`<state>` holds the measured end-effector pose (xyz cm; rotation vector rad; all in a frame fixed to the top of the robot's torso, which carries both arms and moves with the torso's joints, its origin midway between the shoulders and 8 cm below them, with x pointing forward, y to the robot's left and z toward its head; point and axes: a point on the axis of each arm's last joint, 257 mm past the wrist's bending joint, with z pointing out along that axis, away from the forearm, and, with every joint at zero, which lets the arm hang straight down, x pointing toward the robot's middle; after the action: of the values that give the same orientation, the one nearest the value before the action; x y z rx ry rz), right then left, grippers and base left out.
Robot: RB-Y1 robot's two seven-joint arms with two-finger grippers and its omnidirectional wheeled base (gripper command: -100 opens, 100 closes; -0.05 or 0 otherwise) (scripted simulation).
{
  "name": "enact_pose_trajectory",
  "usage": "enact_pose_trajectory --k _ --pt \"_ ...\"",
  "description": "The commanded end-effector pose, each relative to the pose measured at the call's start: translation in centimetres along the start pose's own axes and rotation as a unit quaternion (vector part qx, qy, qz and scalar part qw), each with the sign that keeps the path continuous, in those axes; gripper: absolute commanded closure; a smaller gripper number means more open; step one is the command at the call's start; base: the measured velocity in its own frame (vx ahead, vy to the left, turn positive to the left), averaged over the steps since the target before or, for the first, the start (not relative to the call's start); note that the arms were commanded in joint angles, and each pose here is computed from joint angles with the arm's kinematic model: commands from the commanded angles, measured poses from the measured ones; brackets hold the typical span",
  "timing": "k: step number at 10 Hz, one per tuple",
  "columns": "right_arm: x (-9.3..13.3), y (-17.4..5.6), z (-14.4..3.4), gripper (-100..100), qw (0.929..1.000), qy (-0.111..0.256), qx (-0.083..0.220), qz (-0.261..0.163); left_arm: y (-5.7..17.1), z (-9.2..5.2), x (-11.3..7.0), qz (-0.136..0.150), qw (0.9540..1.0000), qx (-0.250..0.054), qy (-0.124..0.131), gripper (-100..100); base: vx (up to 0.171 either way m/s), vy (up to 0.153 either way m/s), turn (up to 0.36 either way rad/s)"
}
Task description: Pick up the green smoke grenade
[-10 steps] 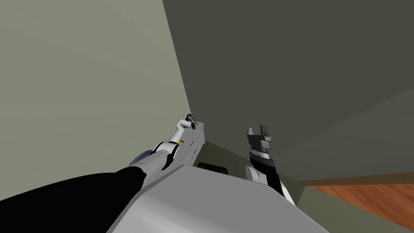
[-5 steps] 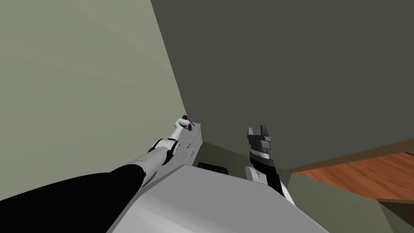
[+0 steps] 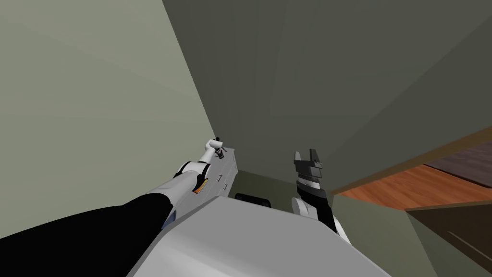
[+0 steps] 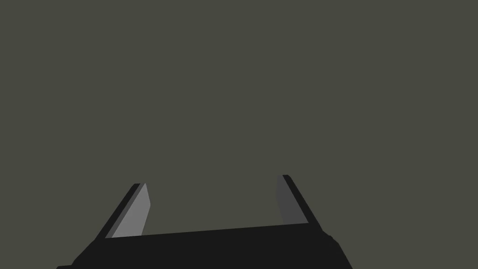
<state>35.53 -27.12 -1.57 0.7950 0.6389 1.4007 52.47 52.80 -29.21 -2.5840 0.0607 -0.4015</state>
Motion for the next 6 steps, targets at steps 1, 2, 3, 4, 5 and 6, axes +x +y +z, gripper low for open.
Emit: enact_pose_trajectory --k 1,2,3,4,5,6 --pt "0.0 0.0 0.0 0 1.0000 0.000 0.000 0.000 -0.9 0.5 -1.4 -0.020 0.9995 -0.002 -0.025 -100 0.045 0.000 -0.186" --pt "0.0 0.0 0.0 0 1.0000 0.000 0.000 0.000 -1.5 0.9 -2.7 -0.035 0.9983 -0.005 -0.047 -100 0.076 0.016 -0.260" --pt "0.0 0.0 0.0 0 1.0000 0.000 0.000 0.000 -1.9 1.4 -4.4 -0.049 0.9962 -0.008 -0.071 -100 0.089 0.041 -0.251" --pt "0.0 0.0 0.0 0 1.0000 0.000 0.000 0.000 -2.3 1.7 -5.6 -0.061 0.9940 -0.011 -0.090 -100 0.093 0.037 -0.175" --pt "0.0 0.0 0.0 0 1.0000 0.000 0.000 0.000 -2.5 2.0 -6.8 -0.071 0.9918 -0.014 -0.106 -100 0.084 0.044 -0.149" --pt "0.0 0.0 0.0 0 1.0000 0.000 0.000 0.000 -2.5 2.0 -6.8 -0.071 0.9918 -0.014 -0.106 -100 0.048 0.029 -0.059"
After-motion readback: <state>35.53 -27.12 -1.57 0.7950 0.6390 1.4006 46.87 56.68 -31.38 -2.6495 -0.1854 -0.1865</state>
